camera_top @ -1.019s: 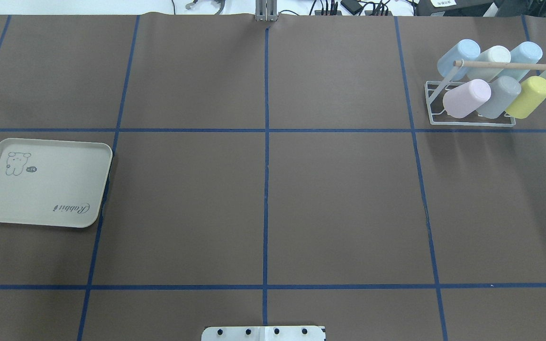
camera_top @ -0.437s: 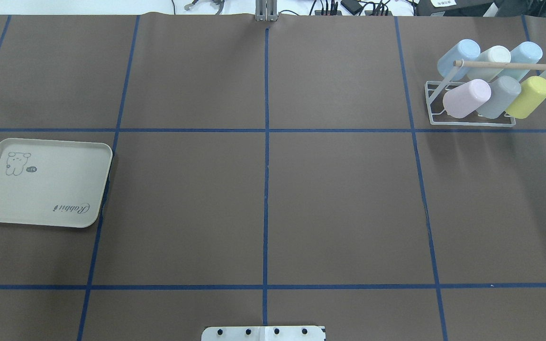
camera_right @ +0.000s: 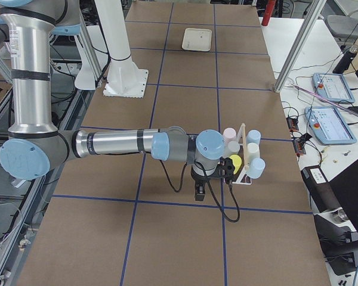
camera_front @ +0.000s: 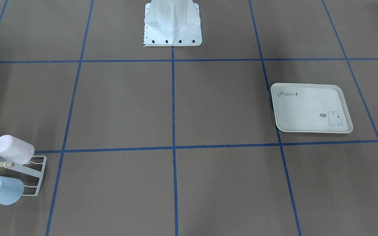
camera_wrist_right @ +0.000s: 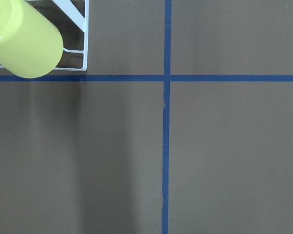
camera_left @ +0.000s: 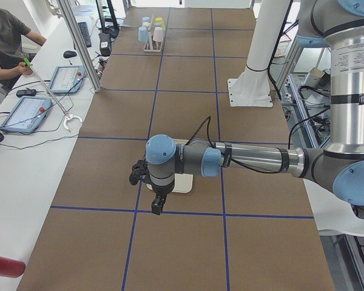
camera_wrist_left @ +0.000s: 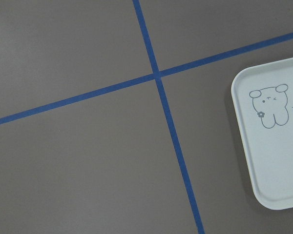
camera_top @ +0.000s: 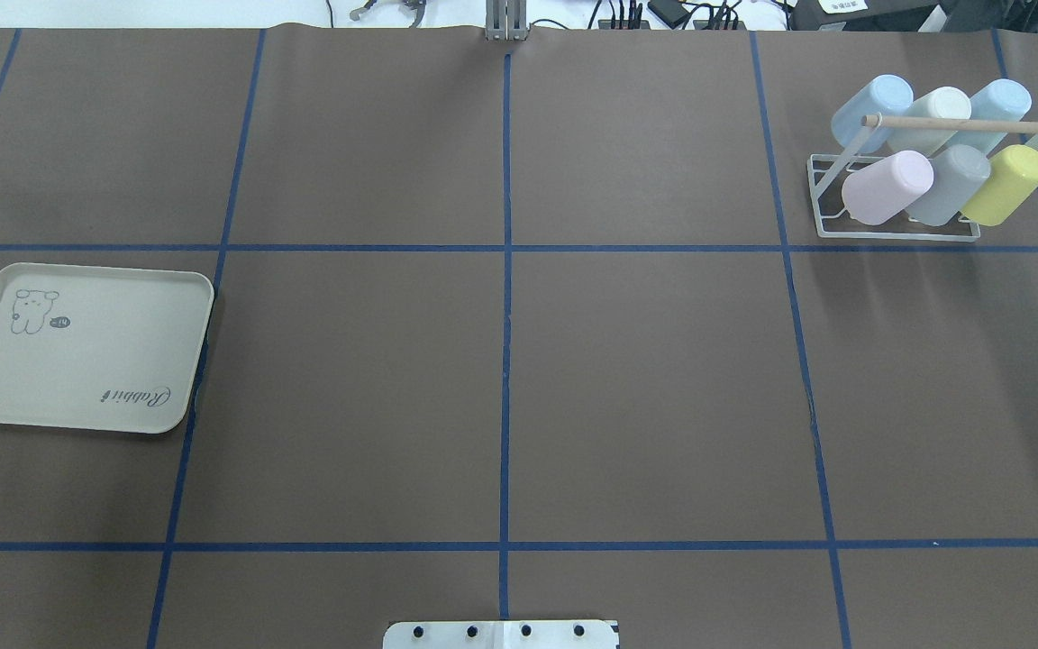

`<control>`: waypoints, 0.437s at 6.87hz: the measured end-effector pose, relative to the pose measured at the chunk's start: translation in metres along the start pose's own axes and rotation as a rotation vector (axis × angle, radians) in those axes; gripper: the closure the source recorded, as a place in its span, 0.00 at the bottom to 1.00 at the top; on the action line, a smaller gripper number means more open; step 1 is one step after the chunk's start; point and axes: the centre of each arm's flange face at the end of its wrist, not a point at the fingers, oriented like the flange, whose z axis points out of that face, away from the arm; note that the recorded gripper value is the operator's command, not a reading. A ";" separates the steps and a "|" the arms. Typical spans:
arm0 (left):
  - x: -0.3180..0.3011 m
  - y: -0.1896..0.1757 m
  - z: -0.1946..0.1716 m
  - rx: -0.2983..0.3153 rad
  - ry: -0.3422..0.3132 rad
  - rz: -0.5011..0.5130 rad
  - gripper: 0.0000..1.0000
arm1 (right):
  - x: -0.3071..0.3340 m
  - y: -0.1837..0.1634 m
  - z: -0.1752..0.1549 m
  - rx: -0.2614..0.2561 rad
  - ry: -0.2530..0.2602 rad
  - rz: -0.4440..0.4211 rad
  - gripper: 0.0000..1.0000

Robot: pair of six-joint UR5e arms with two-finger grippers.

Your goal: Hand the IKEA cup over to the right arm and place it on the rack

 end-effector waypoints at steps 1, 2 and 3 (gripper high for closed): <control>0.001 -0.001 -0.001 0.002 -0.001 -0.016 0.00 | -0.002 -0.002 -0.002 0.005 0.002 0.030 0.00; 0.002 -0.002 -0.002 0.005 0.000 -0.067 0.00 | -0.003 -0.002 -0.004 0.008 0.003 0.043 0.00; 0.002 -0.003 -0.003 0.010 0.003 -0.141 0.00 | -0.004 -0.002 -0.004 0.009 0.003 0.049 0.00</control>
